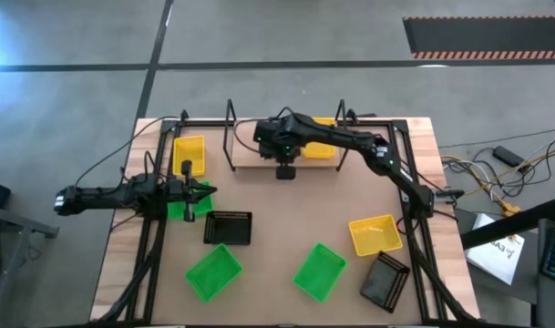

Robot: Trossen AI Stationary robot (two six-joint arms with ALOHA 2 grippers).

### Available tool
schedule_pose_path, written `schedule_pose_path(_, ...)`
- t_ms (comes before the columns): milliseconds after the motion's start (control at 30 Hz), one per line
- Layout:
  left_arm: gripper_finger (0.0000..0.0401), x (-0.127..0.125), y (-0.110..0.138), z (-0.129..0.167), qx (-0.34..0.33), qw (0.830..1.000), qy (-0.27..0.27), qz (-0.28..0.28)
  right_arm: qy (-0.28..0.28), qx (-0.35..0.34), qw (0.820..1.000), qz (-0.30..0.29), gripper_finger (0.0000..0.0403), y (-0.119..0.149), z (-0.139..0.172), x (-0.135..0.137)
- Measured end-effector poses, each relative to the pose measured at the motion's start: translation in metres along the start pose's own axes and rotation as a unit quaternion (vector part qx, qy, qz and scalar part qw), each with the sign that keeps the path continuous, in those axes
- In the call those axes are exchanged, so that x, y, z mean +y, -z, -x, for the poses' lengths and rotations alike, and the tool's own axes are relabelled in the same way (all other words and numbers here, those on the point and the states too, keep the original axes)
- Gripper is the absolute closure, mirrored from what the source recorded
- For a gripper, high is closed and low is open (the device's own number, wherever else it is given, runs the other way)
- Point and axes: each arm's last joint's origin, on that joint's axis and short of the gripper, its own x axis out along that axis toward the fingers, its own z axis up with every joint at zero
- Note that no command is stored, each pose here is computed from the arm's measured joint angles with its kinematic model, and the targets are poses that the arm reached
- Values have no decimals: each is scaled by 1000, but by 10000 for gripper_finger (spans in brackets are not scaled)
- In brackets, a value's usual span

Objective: Stack baskets on shelf by color
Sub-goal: Put the top right black basket on the shelf

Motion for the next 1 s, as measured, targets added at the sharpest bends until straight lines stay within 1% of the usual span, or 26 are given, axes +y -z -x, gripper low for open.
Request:
schedule_pose_path(133, 401, 0, 0, 0, 0, 1000, 0, 0, 1, 11, 1000, 15, 394, -3, -17, -1)
schedule_pose_path(233, 401, 0, 0, 0, 0, 1000, 0, 0, 9, 25, 1000, 10, 394, -2, -27, -4)
schedule_pose_path(467, 401, 0, 0, 0, 0, 1000, 0, 0, 6, 44, 999, -11, 394, 0, -43, -11)
schedule_pose_path(833, 401, 0, 0, 0, 0, 1000, 0, 0, 8, 40, 999, -23, 394, 1, -47, -17)
schedule_pose_path(1000, 401, 0, 0, 0, 0, 1000, 0, 0, 15, 37, 999, -13, 393, 0, -47, -18)
